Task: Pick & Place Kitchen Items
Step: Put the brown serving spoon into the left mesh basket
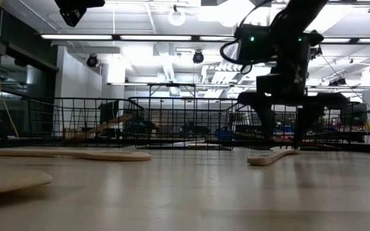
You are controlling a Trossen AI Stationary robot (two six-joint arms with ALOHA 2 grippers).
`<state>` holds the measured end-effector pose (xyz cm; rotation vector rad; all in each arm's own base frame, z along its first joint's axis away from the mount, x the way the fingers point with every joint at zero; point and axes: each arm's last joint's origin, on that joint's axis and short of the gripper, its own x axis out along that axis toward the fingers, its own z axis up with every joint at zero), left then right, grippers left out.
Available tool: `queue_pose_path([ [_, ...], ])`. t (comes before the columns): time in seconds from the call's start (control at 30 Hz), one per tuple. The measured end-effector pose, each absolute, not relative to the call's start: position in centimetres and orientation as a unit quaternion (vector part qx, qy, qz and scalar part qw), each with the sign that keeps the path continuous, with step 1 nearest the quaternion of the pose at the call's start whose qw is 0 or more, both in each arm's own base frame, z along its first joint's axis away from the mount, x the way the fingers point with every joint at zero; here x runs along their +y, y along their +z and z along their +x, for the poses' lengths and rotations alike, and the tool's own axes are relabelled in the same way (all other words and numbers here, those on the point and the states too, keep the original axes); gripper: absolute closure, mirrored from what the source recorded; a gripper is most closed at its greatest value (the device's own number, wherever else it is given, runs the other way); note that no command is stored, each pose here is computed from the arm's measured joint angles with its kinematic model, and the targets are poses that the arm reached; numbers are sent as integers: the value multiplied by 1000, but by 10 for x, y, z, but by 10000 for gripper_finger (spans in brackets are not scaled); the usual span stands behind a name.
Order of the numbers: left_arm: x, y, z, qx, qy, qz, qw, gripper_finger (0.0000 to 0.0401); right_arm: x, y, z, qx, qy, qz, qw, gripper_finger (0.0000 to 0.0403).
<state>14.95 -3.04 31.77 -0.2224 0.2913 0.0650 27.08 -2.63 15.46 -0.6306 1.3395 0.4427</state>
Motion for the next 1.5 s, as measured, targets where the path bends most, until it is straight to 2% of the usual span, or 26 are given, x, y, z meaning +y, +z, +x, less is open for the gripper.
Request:
queue_pose_path([
  [0.17,-30,318,149,145,32,-111,983,292,-37,146,273,604,217,-290,710,158],
  [0.5,-30,318,149,145,33,-114,982,292,-52,146,276,571,239,-278,734,158],
  [1.0,-30,317,149,151,34,-116,981,292,-50,125,279,595,267,-250,716,160],
  [1.13,-30,317,149,151,34,-116,981,292,-50,124,278,600,265,-241,715,183],
  [1.5,-30,317,149,151,34,-116,981,292,-46,123,276,613,256,-209,718,277],
])
